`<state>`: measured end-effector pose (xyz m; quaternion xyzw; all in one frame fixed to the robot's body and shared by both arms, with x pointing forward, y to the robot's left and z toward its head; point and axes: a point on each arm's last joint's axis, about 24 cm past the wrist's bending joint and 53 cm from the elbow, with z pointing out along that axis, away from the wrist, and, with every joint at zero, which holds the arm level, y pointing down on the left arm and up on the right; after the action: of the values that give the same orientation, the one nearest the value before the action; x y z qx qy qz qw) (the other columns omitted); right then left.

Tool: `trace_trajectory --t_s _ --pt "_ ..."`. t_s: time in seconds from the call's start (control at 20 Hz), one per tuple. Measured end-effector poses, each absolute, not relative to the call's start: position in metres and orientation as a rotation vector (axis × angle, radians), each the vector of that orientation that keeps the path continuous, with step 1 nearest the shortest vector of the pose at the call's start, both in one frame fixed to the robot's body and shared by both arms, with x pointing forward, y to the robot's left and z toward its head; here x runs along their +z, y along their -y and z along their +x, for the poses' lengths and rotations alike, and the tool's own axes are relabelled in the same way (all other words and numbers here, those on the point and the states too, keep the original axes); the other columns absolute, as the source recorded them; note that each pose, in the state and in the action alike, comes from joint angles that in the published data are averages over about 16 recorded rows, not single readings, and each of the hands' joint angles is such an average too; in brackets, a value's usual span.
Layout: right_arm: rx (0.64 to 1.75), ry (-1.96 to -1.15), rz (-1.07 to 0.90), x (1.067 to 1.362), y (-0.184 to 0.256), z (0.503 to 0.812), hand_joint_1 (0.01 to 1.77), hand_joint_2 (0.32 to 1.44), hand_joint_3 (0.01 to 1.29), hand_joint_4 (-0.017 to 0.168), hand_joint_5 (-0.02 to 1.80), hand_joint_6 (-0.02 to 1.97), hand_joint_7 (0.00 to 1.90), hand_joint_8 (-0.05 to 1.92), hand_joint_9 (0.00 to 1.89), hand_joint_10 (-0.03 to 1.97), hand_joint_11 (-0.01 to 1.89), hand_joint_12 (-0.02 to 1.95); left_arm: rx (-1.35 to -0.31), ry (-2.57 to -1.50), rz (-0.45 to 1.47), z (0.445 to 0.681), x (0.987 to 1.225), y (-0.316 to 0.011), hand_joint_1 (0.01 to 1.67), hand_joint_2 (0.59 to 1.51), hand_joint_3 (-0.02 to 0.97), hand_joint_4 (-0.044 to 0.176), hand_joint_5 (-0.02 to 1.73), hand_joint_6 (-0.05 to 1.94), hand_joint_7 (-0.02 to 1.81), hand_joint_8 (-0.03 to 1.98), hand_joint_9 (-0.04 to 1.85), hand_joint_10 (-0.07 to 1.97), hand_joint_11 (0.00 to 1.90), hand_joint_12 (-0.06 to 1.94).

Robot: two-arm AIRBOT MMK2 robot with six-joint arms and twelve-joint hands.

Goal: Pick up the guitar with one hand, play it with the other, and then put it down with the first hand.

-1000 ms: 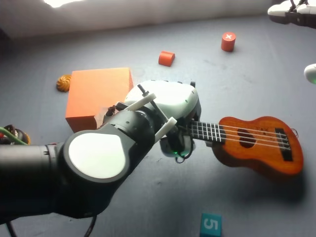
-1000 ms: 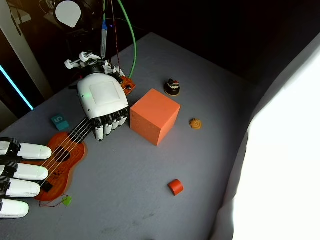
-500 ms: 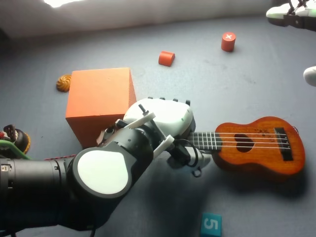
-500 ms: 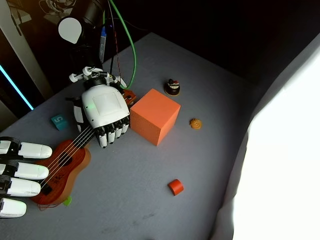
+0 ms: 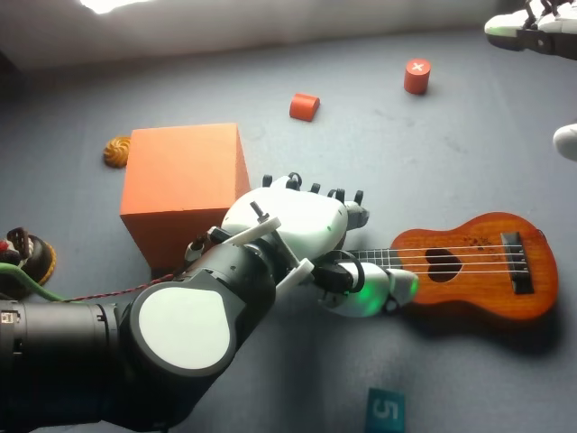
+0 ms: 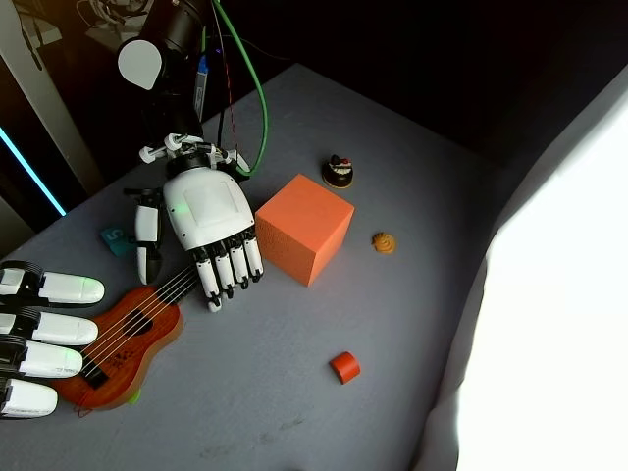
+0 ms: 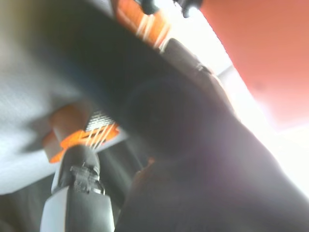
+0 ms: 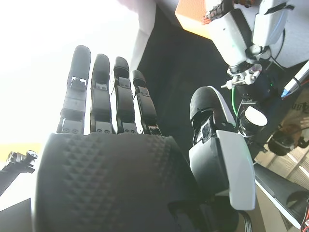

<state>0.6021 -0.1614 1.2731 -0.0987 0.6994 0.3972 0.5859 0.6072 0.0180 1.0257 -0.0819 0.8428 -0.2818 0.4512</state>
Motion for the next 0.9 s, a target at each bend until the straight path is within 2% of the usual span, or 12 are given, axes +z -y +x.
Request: trace_trajectory --t_s 0.25,0.35,0.45,0.55,0.7,0.9 --pt "0.925 -1.631 -0.234 1.273 0.161 0.602 0.15 1.33 0.02 0.002 0.15 0.02 0.23 0.01 0.05 0.47 0.02 0.85 -0.682 -2.071 -0.162 0.615 1.039 -0.017 0.08 1.058 0.002 0.074 0.15 0.1 0.19 0.12 0.18 0.24 0.1 0.52" --pt "0.925 -1.631 -0.236 1.273 0.161 0.601 0.14 1.33 0.02 0.002 0.14 0.02 0.22 0.01 0.05 0.45 0.02 0.81 -0.672 -2.067 -0.15 0.621 1.048 -0.017 0.05 1.037 0.002 0.083 0.09 0.02 0.12 0.02 0.12 0.1 0.04 0.34" --pt "0.925 -1.631 -0.237 1.273 0.16 0.601 0.13 1.33 0.02 0.002 0.15 0.02 0.21 0.01 0.05 0.44 0.02 0.79 -0.654 -2.062 -0.137 0.629 1.062 -0.019 0.03 1.023 0.002 0.084 0.06 0.01 0.08 0.0 0.08 0.02 0.02 0.24" --pt "0.924 -1.632 -0.237 1.273 0.16 0.601 0.12 1.33 0.02 0.002 0.17 0.04 0.24 0.02 0.07 0.45 0.02 0.83 -0.633 -2.062 -0.129 0.636 1.077 -0.022 0.03 1.019 0.002 0.075 0.09 0.02 0.11 0.01 0.11 0.03 0.02 0.28" --pt "0.924 -1.632 -0.238 1.273 0.16 0.601 0.11 1.33 0.02 0.002 0.22 0.12 0.31 0.07 0.12 0.56 0.02 0.97 -0.6 -2.071 -0.126 0.646 1.102 -0.029 0.02 1.026 0.002 0.057 0.21 0.03 0.24 0.02 0.22 0.09 0.05 0.51" --pt "0.924 -1.631 -0.238 1.273 0.16 0.601 0.13 1.33 0.02 0.002 0.31 0.41 0.43 0.4 0.24 0.85 0.08 1.23 -0.579 -2.083 -0.112 0.654 1.14 -0.036 0.02 1.05 0.001 0.031 0.45 0.05 0.5 0.09 0.41 0.35 0.16 0.87"
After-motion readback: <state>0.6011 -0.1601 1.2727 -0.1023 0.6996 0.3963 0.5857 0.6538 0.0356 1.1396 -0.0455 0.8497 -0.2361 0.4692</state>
